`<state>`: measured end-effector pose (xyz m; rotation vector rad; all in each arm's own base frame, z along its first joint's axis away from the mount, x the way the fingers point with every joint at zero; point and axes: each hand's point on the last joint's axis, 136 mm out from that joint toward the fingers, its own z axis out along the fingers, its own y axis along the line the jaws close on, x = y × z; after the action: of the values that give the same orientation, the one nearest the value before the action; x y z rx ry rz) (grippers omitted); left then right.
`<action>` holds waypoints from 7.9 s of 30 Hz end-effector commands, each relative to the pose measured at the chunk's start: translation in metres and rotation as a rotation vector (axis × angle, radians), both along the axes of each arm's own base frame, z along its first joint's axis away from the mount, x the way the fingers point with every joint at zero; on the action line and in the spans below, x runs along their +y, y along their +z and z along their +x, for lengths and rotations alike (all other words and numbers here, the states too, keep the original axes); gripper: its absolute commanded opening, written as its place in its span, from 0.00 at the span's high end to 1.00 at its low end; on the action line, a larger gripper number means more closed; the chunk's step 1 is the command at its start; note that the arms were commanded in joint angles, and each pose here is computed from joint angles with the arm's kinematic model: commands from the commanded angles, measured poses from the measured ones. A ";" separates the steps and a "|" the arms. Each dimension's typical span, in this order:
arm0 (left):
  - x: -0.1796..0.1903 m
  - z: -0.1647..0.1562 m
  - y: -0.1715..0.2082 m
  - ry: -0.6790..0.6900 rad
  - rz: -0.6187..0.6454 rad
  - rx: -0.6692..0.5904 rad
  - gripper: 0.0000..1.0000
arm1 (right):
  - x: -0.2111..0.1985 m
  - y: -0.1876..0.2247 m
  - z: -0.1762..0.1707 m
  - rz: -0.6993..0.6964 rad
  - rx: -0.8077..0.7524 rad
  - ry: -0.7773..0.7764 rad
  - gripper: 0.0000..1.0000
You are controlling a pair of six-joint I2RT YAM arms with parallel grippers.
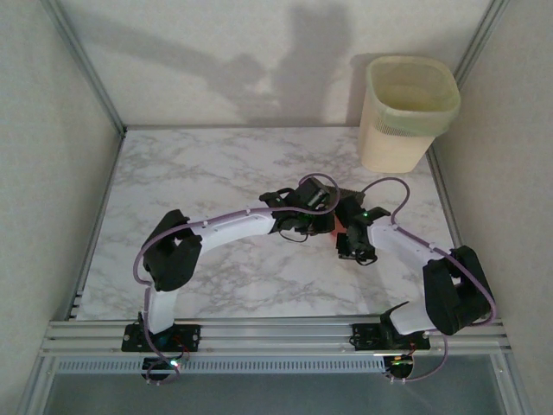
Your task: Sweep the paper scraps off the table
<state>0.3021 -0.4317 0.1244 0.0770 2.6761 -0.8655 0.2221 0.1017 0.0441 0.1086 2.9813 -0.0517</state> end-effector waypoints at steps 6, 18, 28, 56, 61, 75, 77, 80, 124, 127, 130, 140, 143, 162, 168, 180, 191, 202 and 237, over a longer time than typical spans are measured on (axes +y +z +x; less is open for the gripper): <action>0.002 0.000 0.001 -0.030 -0.010 -0.011 1.00 | -0.014 0.007 -0.012 -0.068 0.007 -0.026 1.00; 0.013 -0.002 0.000 -0.022 -0.006 -0.008 1.00 | -0.016 0.055 -0.011 0.030 -0.183 -0.058 1.00; 0.015 -0.003 0.002 -0.023 -0.015 -0.008 1.00 | -0.001 0.032 -0.033 0.054 -0.029 -0.027 1.00; 0.033 -0.011 -0.001 -0.033 -0.010 0.005 1.00 | 0.006 0.017 -0.014 -0.114 0.106 0.086 1.00; 0.046 -0.002 -0.002 -0.006 0.003 0.001 1.00 | 0.005 0.024 -0.015 -0.121 0.096 0.084 1.00; 0.079 0.009 -0.011 0.064 0.028 0.004 1.00 | 0.010 0.035 -0.035 -0.145 0.125 0.105 1.00; 0.080 0.008 -0.012 0.063 0.030 0.005 1.00 | 0.010 0.036 -0.039 -0.143 0.127 0.104 1.00; 0.079 0.006 -0.013 0.059 0.024 0.010 1.00 | 0.011 0.033 -0.042 -0.130 0.134 0.104 1.00; 0.059 -0.048 -0.002 -0.103 -0.014 0.025 1.00 | 0.009 -0.012 -0.007 -0.061 0.103 0.078 1.00; 0.060 -0.046 0.008 -0.112 -0.005 -0.001 1.00 | 0.008 -0.013 -0.004 -0.064 0.070 0.075 1.00; 0.062 -0.044 0.021 -0.113 -0.010 -0.030 1.00 | 0.005 -0.014 0.000 -0.074 0.032 0.074 1.00; 0.067 -0.031 0.043 -0.037 -0.030 -0.085 1.00 | 0.006 -0.018 0.008 -0.105 -0.031 0.103 1.00; 0.075 -0.025 0.047 0.005 -0.015 -0.106 1.00 | 0.007 -0.016 0.009 -0.108 -0.048 0.102 1.00; 0.180 -0.004 0.042 0.342 0.096 -0.257 1.00 | 0.014 0.003 0.010 -0.072 -0.201 0.139 1.00; 0.199 -0.007 0.033 0.382 0.141 -0.285 1.00 | 0.013 0.016 0.012 -0.085 -0.281 0.144 1.00; 0.249 -0.038 0.030 0.445 0.084 -0.409 1.00 | 0.025 0.080 0.014 -0.003 -0.379 0.121 1.00; 0.298 -0.055 0.010 0.562 0.096 -0.524 1.00 | 0.045 0.149 0.028 0.086 -0.420 0.087 1.00; 0.299 -0.058 0.002 0.573 0.094 -0.497 1.00 | 0.067 0.221 0.070 0.032 -0.447 0.037 1.00; 0.290 -0.044 -0.036 0.546 0.240 -0.451 1.00 | 0.047 0.336 0.295 0.607 -0.683 -0.384 1.00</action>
<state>0.2459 -0.1305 0.0703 -0.3448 2.2493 -0.2590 0.5032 0.1439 0.3601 0.5872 2.2486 0.5386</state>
